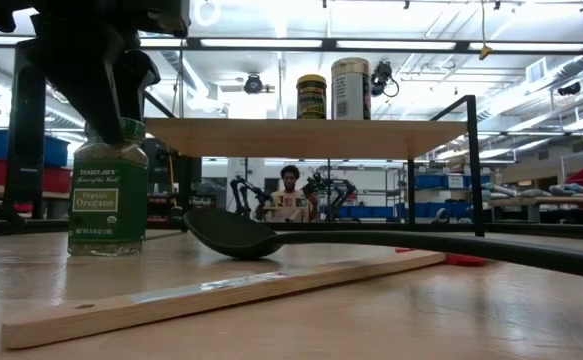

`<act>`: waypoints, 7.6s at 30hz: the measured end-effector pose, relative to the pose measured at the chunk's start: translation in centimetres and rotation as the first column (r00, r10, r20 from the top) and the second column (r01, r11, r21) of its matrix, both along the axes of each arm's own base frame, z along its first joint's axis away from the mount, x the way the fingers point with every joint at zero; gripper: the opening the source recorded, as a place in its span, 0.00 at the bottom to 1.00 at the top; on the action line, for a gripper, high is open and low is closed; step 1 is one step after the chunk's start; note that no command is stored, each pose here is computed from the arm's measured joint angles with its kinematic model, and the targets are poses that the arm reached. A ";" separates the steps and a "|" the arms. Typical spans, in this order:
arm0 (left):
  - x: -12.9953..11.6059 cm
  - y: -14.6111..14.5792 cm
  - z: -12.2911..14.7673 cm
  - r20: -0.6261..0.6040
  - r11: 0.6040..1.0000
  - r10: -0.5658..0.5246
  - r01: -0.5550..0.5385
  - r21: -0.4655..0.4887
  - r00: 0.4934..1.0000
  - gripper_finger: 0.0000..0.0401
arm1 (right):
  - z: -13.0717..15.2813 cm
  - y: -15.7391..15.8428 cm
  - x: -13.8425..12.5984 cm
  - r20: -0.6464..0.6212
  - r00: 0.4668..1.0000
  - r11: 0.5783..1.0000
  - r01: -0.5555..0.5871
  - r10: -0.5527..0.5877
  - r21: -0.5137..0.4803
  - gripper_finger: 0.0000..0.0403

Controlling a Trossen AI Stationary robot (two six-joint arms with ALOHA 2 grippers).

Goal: Shelf spices
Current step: Put the green seasoning bottle on the shelf, then adjust the seasoning bottles on the shelf

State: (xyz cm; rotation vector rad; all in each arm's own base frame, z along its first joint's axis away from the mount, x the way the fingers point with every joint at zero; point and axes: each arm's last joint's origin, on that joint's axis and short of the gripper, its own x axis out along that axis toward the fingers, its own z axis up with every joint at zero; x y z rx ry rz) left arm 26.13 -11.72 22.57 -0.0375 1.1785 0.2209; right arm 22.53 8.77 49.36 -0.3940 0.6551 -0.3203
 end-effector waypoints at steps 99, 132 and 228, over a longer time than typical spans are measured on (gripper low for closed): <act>-0.3 25.9 15.9 0.164 0.999 0.024 -0.027 0.019 0.986 0.69 | 0.2 0.7 0.0 0.013 0.998 0.998 -0.060 0.061 -0.016 0.76; -6.8 17.6 31.8 0.620 0.970 0.069 -0.198 0.141 0.781 0.70 | -4.1 -10.0 4.9 -0.158 0.983 0.960 0.128 -0.089 0.251 0.76; -6.7 15.5 31.3 0.576 0.973 0.060 -0.177 0.148 0.815 0.70 | -12.0 -17.5 5.6 -0.384 0.886 0.877 0.383 -0.259 0.292 0.00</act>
